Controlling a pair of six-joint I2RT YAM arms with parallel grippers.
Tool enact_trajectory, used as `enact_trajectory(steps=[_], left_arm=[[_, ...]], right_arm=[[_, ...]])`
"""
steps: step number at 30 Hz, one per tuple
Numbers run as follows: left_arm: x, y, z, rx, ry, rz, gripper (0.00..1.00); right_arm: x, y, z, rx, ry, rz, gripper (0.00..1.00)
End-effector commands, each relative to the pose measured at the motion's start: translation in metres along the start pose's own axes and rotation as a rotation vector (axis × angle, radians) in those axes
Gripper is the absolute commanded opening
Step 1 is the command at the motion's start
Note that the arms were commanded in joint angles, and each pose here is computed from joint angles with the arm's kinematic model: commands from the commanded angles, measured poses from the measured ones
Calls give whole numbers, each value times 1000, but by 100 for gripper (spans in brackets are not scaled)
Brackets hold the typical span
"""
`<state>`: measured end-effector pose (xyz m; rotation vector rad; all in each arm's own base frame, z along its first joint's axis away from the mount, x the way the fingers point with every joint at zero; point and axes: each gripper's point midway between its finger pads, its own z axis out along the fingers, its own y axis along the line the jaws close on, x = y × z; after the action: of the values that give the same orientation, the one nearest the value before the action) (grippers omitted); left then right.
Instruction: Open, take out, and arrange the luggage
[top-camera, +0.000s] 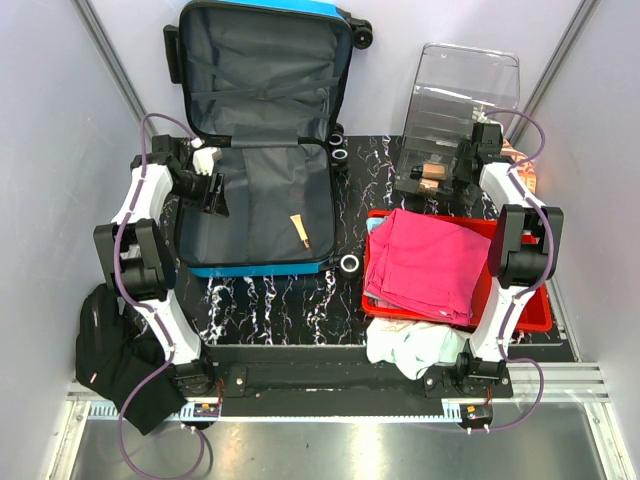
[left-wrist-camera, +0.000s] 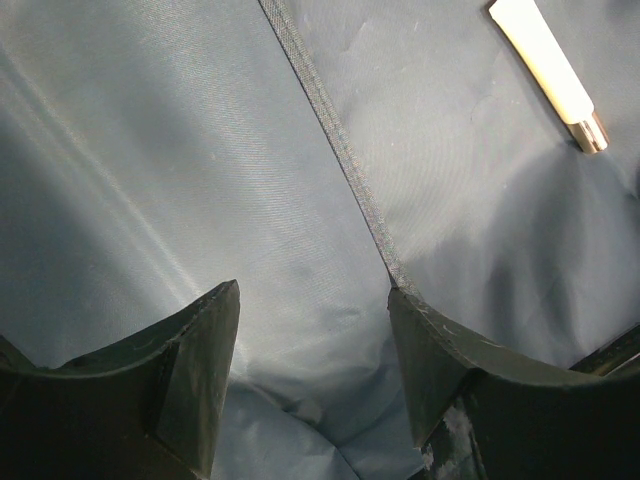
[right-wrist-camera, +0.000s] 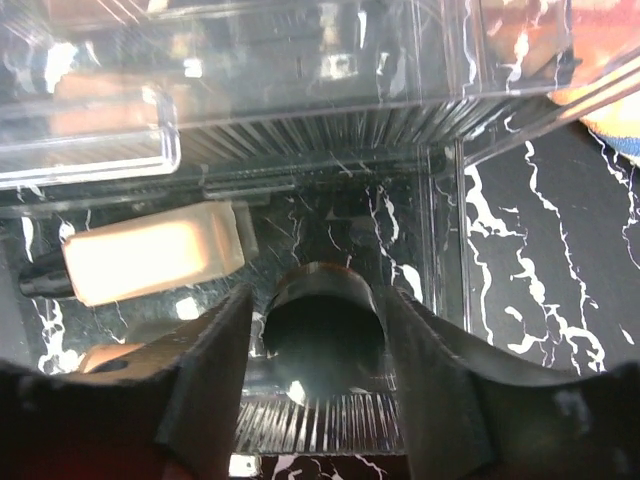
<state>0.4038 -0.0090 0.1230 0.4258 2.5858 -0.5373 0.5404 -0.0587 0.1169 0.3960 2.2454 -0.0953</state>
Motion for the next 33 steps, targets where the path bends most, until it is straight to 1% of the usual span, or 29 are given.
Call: enact_trajectory(steps=[1,5,9,10,11,13,14,15,16,17,18,19,20,21,22,23,24,25,26,27,28,29,31,33], left_arm=[[-27,-4,-23,-33,-87,63,65],[-26,-5,-24,-36,-87,67,65],[-29,-7,-26,-38,-96,71,65],[-30,-8,-26,-37,-99,76,65],[-30,-9,-28,-39,-100,71,65],[-33,-9,-29,-45,-110,75,65],[-34,-10,-30,-45,-117,70,65],[-34,-10,-30,-48,-118,68,65],[-35,-11,-30,-50,-121,67,65],[-36,-12,-30,-52,-124,61,66],[-36,-11,-31,-61,-124,56,66],[-35,-12,-30,-63,-124,56,66],[-35,-12,-30,-67,-123,54,67],[-35,-12,-31,-75,-126,50,67],[-35,-12,-31,-76,-127,50,67],[-34,-12,-30,-80,-124,45,67],[-35,-14,-30,-80,-127,47,67],[-35,-14,-29,-82,-128,46,67],[-35,-13,-30,-91,-126,46,67],[-35,-14,-30,-95,-125,45,67],[-35,-14,-30,-97,-125,47,67],[-35,-16,-31,-99,-125,51,68],[-35,-17,-31,-99,-125,53,68],[-35,-19,-31,-92,-125,54,68]], right_arm=[[-23,-2,-19,6,-50,-12,64],[-29,7,-25,-24,-58,-57,68],[-45,30,-47,-35,-101,-169,68],[-49,53,-60,-55,-129,-217,68],[-46,87,-73,-107,-147,-292,68],[-49,130,-96,-196,-180,-348,68],[-36,177,-116,-298,-188,-404,68],[-34,204,-131,-374,-199,-423,69],[-15,241,-146,-519,-172,-461,69],[-1,268,-159,-622,-147,-469,69],[26,314,-185,-790,-103,-501,69],[41,333,-194,-854,-73,-510,69],[57,364,-223,-936,-54,-538,69],[83,379,-212,-935,-2,-567,68],[83,390,-222,-934,2,-593,68],[121,408,-209,-911,69,-641,68],[133,415,-205,-902,102,-659,67],[125,423,-217,-901,107,-669,66],[161,425,-184,-830,182,-707,65],[168,427,-177,-800,196,-720,64],[163,425,-178,-772,195,-731,63],[186,420,-153,-698,225,-766,63],[199,409,-135,-619,250,-781,63],[203,402,-129,-582,253,-791,63]])
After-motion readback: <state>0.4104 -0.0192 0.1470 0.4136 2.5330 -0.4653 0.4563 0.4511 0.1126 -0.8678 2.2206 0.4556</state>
